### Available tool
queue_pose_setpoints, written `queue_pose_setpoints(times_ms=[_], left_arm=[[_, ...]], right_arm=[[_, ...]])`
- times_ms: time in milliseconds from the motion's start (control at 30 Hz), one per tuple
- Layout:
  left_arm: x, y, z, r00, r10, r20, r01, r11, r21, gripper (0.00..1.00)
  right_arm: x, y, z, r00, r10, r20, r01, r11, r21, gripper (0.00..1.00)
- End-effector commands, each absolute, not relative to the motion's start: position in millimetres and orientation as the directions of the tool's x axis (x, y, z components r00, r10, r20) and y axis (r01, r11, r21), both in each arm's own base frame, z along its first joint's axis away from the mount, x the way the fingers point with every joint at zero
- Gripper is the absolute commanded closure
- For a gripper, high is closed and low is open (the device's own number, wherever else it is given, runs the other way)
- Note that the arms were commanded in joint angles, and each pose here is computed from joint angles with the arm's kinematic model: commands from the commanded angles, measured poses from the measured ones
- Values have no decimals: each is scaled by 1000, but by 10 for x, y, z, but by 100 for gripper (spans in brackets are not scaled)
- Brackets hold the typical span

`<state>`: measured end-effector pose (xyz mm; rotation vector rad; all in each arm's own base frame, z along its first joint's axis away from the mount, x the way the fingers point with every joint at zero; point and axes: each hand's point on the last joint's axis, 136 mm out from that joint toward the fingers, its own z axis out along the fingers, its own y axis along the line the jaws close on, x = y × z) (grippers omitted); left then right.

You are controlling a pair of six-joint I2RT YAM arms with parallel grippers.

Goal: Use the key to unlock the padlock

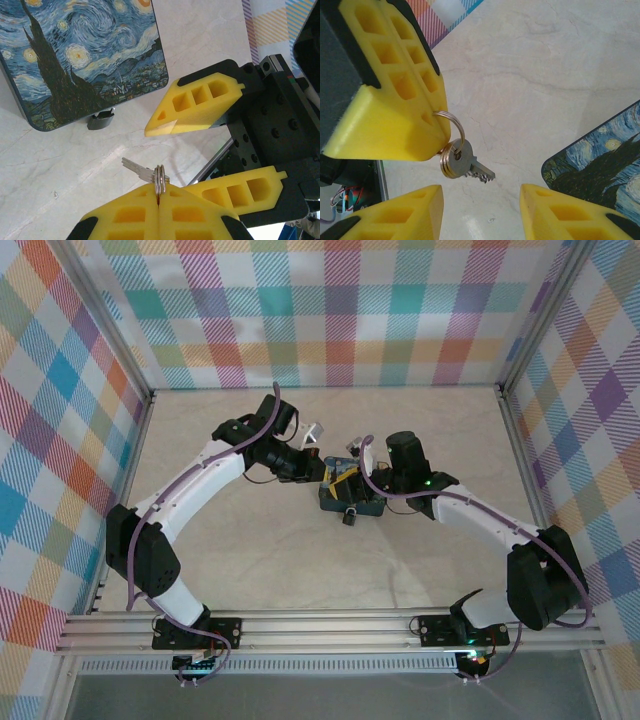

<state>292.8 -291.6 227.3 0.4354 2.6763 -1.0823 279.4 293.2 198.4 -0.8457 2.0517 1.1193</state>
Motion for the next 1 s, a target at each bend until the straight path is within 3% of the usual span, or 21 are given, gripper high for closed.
queue_pose_setpoints(times_ms=[0, 467, 967], left_arm=[[2889, -2938, 2450, -931, 181, -318, 354, 665, -657, 100], [2965, -2935, 2451, -938, 162, -306, 329, 687, -648, 100], [2916, -2988, 2505, -941, 170, -294, 330, 657, -678, 100]], right_arm=[[2783, 3006, 2218, -519, -221, -826, -829, 367, 423, 58], [2720, 2986, 2252, -490, -234, -840, -849, 347, 398, 58], [2971, 3014, 2280, -473, -216, -854, -836, 415, 358, 58]])
